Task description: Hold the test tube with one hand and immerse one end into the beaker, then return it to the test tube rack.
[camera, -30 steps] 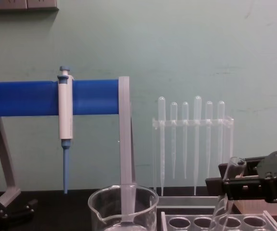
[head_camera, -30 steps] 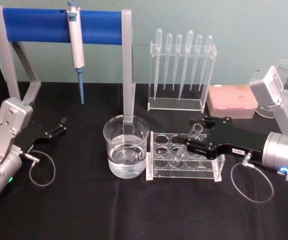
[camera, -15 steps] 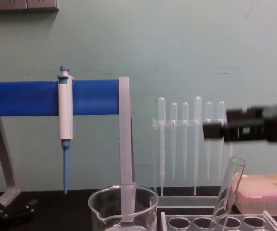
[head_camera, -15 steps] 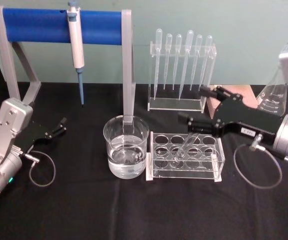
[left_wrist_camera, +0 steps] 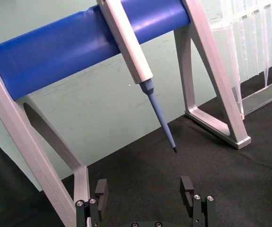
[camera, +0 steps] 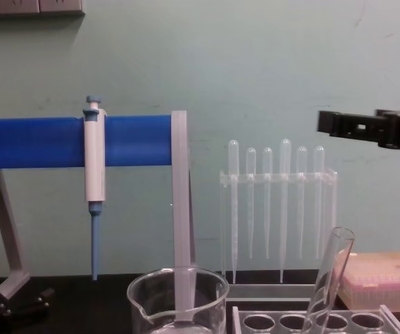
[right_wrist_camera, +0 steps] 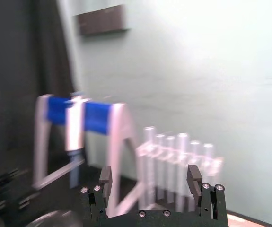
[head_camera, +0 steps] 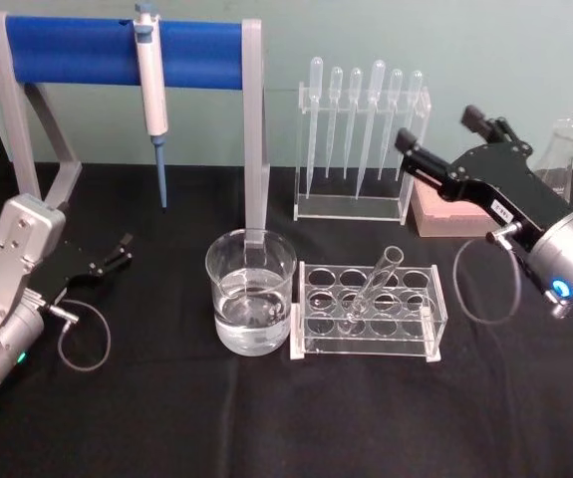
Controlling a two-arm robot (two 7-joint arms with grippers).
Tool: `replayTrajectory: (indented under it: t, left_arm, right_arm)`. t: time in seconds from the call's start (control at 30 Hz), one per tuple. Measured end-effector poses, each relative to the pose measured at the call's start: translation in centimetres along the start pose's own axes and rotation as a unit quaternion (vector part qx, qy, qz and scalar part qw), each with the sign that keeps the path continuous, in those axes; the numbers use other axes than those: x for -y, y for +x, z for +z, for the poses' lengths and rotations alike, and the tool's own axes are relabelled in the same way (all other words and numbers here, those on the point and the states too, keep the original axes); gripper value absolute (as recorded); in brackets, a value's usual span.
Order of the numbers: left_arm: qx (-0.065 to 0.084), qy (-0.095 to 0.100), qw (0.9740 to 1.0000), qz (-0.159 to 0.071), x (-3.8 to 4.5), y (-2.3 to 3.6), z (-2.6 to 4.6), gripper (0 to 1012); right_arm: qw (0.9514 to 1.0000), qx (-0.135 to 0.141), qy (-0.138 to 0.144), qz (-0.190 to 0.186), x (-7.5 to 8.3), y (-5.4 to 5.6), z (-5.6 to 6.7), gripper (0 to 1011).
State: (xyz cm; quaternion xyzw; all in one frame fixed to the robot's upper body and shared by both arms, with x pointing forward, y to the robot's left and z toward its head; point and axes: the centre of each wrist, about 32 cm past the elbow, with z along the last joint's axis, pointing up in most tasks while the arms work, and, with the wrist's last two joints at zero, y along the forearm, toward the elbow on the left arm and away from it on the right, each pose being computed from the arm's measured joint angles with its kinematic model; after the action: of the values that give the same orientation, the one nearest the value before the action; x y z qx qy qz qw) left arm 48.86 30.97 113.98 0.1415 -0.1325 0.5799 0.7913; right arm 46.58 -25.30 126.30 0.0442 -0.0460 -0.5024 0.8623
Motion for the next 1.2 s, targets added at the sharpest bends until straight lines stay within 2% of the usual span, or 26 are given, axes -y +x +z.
replayTrajectory:
  t: [0.03, 0.1, 0.2, 0.3, 0.47, 0.63, 1.2]
  left_arm:
    - [0.000, 0.000, 1.0000, 0.000, 0.00, 0.00, 0.00, 1000]
    - [0.000, 0.000, 1.0000, 0.000, 0.00, 0.00, 0.00, 1000]
    - [0.000, 0.000, 1.0000, 0.000, 0.00, 0.00, 0.00, 1000]
    - [0.000, 0.000, 1.0000, 0.000, 0.00, 0.00, 0.00, 1000]
    - [0.000, 0.000, 1.0000, 0.000, 0.00, 0.00, 0.00, 1000]
    - [0.000, 0.000, 1.0000, 0.000, 0.00, 0.00, 0.00, 1000]
    - [0.000, 0.000, 1.0000, 0.000, 0.00, 0.00, 0.00, 1000]
  right_arm:
    - [0.9995, 0.001, 0.007, -0.031, -0.1, -0.5, -0.7, 1002]
    - [0.9990, 0.001, 0.009, -0.044, -0.2, -0.7, -1.1, 1003]
    - [0.9953, 0.004, 0.017, -0.096, -0.6, -1.7, -3.1, 1003]
    - [0.9930, 0.008, 0.014, -0.117, -1.0, -1.8, -4.7, 1003]
    - [0.9916, 0.017, 0.003, -0.128, -1.3, -1.7, -6.6, 1003]
    - [0.9912, 0.027, -0.003, -0.130, -1.4, -1.5, -7.4, 1003]
    - [0.9920, 0.032, -0.004, -0.122, -1.3, -1.4, -7.4, 1003]
